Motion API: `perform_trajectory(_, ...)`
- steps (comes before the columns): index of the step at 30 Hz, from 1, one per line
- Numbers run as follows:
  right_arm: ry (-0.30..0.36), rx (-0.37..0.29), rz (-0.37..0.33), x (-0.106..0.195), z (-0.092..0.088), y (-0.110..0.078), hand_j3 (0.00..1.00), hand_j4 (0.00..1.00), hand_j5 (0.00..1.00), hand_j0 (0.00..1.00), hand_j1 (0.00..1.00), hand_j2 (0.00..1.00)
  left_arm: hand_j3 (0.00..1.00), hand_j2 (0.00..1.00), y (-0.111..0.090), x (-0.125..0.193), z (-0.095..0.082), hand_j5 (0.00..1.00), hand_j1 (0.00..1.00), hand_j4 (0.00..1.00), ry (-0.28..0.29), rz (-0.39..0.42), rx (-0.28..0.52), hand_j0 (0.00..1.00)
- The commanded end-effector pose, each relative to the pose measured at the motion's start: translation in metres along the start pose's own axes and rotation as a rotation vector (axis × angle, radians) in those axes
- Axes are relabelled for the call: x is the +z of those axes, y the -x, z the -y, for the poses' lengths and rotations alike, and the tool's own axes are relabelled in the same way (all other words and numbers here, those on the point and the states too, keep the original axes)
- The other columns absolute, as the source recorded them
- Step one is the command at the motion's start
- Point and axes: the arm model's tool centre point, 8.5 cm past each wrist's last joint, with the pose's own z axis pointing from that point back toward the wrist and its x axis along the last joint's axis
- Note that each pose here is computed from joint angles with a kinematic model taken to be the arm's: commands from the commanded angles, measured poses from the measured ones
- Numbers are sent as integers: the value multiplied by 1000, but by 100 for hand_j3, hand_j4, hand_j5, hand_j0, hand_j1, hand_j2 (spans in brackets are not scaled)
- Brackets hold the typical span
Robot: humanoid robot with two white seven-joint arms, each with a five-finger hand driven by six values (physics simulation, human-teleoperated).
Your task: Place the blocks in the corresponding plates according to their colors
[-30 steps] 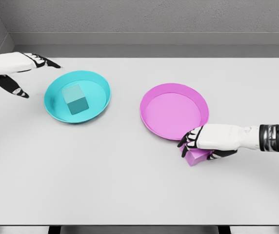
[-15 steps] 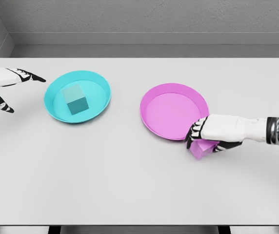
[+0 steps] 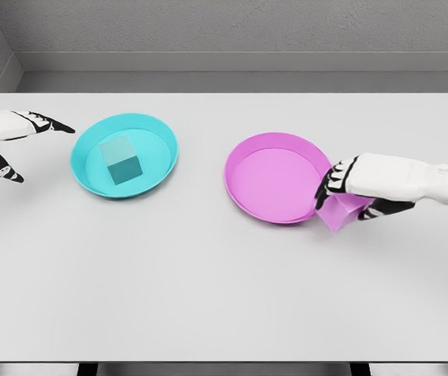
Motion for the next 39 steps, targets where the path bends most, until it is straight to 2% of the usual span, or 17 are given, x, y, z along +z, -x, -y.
perform_trajectory(1, 23, -7, 5, 1, 6, 0, 63, 63, 63, 63, 63, 63, 100, 100, 0, 0, -1, 100, 100, 100, -4, 0, 5, 100)
perform_trajectory(5, 94, 54, 37, -10, 40, -4, 64, 64, 64, 64, 64, 64, 100, 100, 0, -1, 0, 100, 100, 100, -3, 1, 5, 100)
perform_trajectory(10, 172, 73, 131, -52, 61, -17, 67, 67, 67, 67, 67, 67, 100, 100, -1, -4, 1, 100, 100, 100, 0, 6, 6, 100)
perform_trajectory(12, 203, 43, 119, -63, 67, -4, 68, 68, 68, 68, 68, 68, 100, 100, -1, -3, 1, 100, 100, 100, -1, 5, 7, 100)
perform_trajectory(13, 202, 35, 95, -68, 65, 5, 77, 77, 77, 77, 77, 77, 100, 100, -1, -4, 1, 100, 100, 100, -1, 5, 7, 100)
perform_trajectory(14, 198, 15, 74, -69, 61, 13, 93, 93, 93, 93, 93, 93, 100, 100, -1, -4, 1, 100, 100, 100, 1, 5, 7, 100)
perform_trajectory(15, 196, -8, 51, -67, 56, 22, 100, 100, 100, 100, 100, 100, 100, 100, -1, -4, 2, 100, 100, 100, 0, 5, 8, 100)
perform_trajectory(17, 198, -37, 15, -62, 52, 36, 100, 100, 100, 100, 100, 100, 100, 100, -1, -4, 2, 100, 100, 100, 2, 5, 8, 100)
perform_trajectory(18, 233, -80, -56, -43, 50, 58, 100, 100, 100, 100, 100, 100, 100, 100, -1, -4, 2, 100, 100, 100, 0, 5, 8, 100)
perform_trajectory(19, 282, -160, -170, -13, 42, 93, 100, 100, 100, 100, 100, 100, 100, 100, -1, -4, 3, 100, 100, 100, 2, 5, 10, 100)
perform_trajectory(20, 327, -264, -301, 25, 23, 129, 100, 100, 100, 100, 100, 100, 100, 100, -1, -5, 3, 100, 100, 100, 2, 7, 10, 100)
perform_trajectory(21, 369, -346, -398, 57, 5, 152, 100, 100, 100, 100, 100, 100, 100, 100, -1, -5, 3, 100, 100, 100, 2, 8, 9, 100)
perform_trajectory(22, 375, -365, -431, 69, 0, 158, 100, 100, 100, 100, 100, 100, 100, 100, -1, -5, 3, 100, 100, 100, 2, 8, 9, 100)
perform_trajectory(23, 368, -356, -447, 78, 1, 158, 100, 100, 100, 100, 100, 100, 100, 100, -2, -6, 4, 100, 100, 100, 2, 12, 10, 100)
perform_trajectory(26, 329, -335, -415, 64, -3, 150, 100, 100, 100, 100, 100, 100, 100, 100, -3, -8, 3, 100, 100, 100, -2, 18, 14, 100)
perform_trajectory(30, 330, -323, -409, 63, 1, 148, 100, 100, 100, 100, 100, 100, 100, 100, -11, -22, 5, 100, 100, 100, -6, 51, 19, 100)
perform_trajectory(39, 327, -307, -404, 64, 5, 145, 100, 100, 100, 100, 100, 100, 100, 100, -10, -23, 11, 100, 100, 100, 4, 49, 25, 100)
